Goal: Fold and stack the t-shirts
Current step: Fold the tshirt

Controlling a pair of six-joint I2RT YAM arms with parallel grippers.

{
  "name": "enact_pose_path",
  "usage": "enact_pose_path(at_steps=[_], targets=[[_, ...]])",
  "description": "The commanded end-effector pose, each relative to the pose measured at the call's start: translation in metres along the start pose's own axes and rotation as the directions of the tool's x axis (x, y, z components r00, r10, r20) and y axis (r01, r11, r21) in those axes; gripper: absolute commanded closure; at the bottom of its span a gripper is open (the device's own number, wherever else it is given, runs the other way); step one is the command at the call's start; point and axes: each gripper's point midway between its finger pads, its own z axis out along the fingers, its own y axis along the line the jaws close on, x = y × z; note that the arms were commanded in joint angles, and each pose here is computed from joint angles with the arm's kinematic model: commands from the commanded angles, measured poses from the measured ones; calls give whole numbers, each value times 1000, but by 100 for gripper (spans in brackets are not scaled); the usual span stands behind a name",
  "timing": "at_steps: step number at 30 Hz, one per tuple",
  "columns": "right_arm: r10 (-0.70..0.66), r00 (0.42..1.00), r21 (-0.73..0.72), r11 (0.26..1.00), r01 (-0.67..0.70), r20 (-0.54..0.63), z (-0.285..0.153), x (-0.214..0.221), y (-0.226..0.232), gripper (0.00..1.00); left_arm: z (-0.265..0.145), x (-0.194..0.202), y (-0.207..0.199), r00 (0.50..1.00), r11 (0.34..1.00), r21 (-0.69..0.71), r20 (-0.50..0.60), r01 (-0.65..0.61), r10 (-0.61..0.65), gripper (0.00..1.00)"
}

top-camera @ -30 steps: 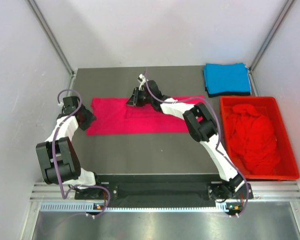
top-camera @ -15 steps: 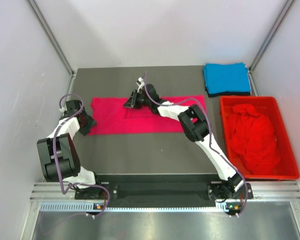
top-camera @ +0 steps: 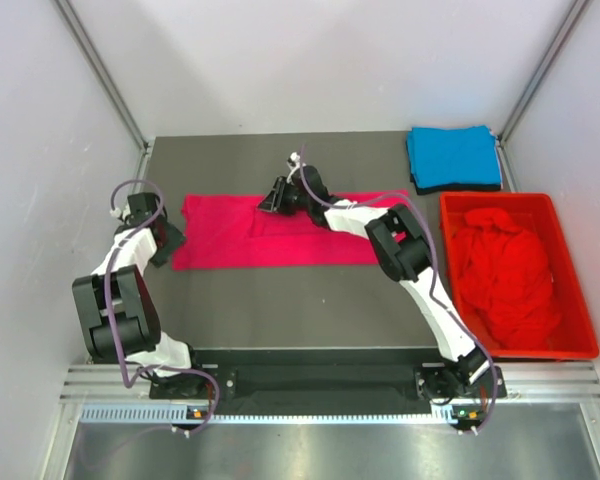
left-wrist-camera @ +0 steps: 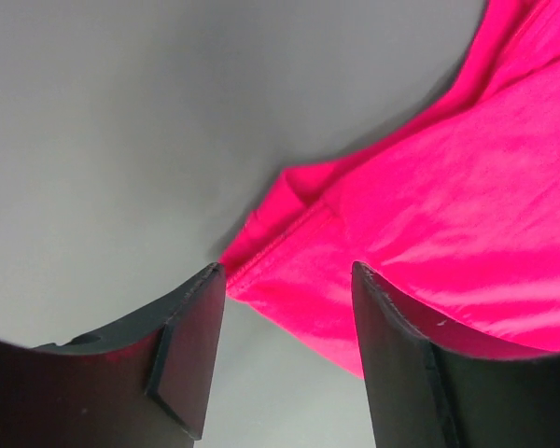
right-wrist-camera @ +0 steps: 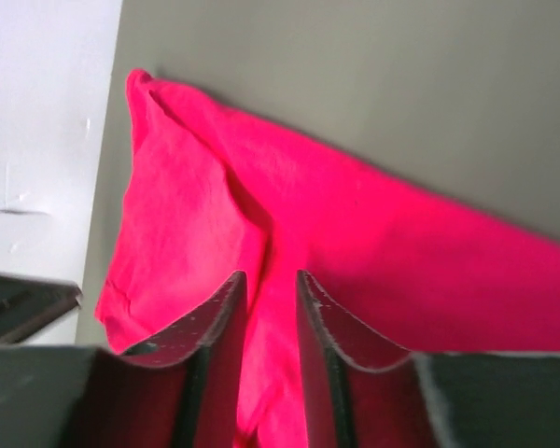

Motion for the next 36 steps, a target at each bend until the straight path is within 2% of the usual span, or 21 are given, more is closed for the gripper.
enact_pose_path(at_steps=[1,7,11,15,17,19,22,23,24,26,27,28,36], targets=[[-92,988,-56,993,100,125,-47,-65,65,68,-18,-24,10,997,999,-34,76,2,1,37],[-178,976,4,984,179,128,-106,-75,81,63,-19,-11,27,997,998,21,42,64,-65,37],[-217,969,55,976,212,116,-150,-76,73,62,-9,10,16,982,965,180,-63,188,-179,41],[-237,965,128,966,223,109,-195,-75,50,61,-2,11,1,974,929,293,-70,226,-215,40],[-239,965,164,962,220,107,-212,-76,35,60,1,13,2,972,930,282,-85,235,-220,40],[-240,965,202,955,216,105,-223,-78,19,60,9,17,13,969,945,215,-90,246,-232,41],[-239,967,247,946,211,92,-237,-75,-3,60,18,20,31,970,964,114,-79,239,-231,47],[-240,967,267,940,211,81,-241,-73,-10,60,19,16,34,972,968,97,-67,230,-224,52],[-270,960,294,926,237,77,-243,-76,-17,60,21,16,36,974,971,83,-64,224,-219,63],[-288,957,359,896,262,21,-252,-72,-36,59,24,7,41,977,976,51,-29,213,-212,78],[-301,954,391,879,273,11,-255,-74,-44,59,27,5,43,978,977,39,-25,210,-209,94],[-313,950,418,863,282,5,-259,-78,-53,58,29,4,43,978,977,31,-24,210,-210,100],[-380,923,539,765,353,-66,-267,-108,-110,55,54,-18,38,975,975,10,-20,220,-220,100]])
